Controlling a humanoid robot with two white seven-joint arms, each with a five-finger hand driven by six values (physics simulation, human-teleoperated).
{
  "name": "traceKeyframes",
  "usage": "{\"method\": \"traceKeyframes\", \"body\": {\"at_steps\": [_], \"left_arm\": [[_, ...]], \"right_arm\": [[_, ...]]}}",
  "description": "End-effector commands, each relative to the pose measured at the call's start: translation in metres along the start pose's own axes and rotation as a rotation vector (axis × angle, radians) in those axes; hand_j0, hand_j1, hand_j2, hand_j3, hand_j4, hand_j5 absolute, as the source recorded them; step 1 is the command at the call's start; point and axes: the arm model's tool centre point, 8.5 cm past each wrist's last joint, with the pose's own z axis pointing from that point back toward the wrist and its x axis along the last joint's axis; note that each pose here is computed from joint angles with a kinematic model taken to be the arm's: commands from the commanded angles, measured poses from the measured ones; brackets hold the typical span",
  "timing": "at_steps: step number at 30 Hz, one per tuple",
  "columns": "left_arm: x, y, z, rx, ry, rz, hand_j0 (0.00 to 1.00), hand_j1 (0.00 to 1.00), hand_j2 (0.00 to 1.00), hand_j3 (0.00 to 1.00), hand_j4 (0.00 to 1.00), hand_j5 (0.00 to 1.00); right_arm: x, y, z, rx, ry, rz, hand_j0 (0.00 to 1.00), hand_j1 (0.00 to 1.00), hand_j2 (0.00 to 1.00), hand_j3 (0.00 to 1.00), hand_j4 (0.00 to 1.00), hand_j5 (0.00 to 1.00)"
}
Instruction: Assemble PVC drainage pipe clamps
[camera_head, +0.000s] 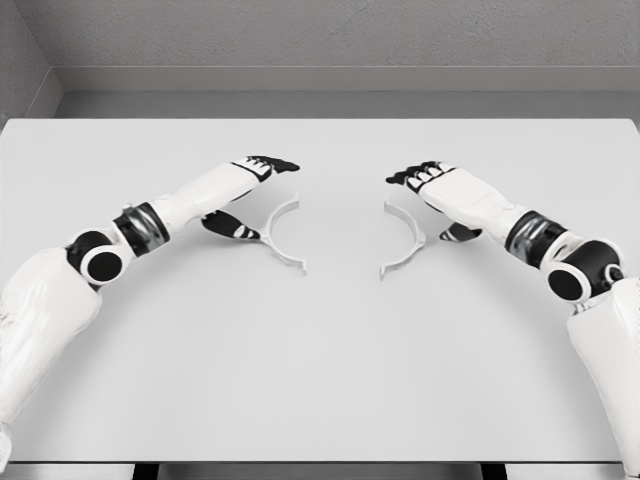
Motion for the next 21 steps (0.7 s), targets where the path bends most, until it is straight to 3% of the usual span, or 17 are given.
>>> {"method": "traceKeyframes", "body": {"at_steps": [1,12,21], "left_arm": [[0.005,-0.001,-0.005,0.006,-0.012,0.006,1.00,1.00,1.00,1.00,1.00,1.00],[0.017,-0.006,-0.019,0.009,-0.042,0.006,1.00,1.00,1.00,1.00,1.00,1.00],[0.004,0.006,-0.010,0.014,-0.008,-0.014,1.00,1.00,1.00,1.00,1.00,1.00]], "right_arm": [[0.005,0.002,-0.004,0.000,-0.007,-0.005,1.00,1.00,1.00,1.00,1.00,1.00],[0.013,0.002,-0.012,0.001,-0.024,-0.007,1.00,1.00,1.00,1.00,1.00,1.00],[0.013,0.004,-0.013,0.010,-0.023,-0.007,1.00,1.00,1.00,1.00,1.00,1.00]]}}
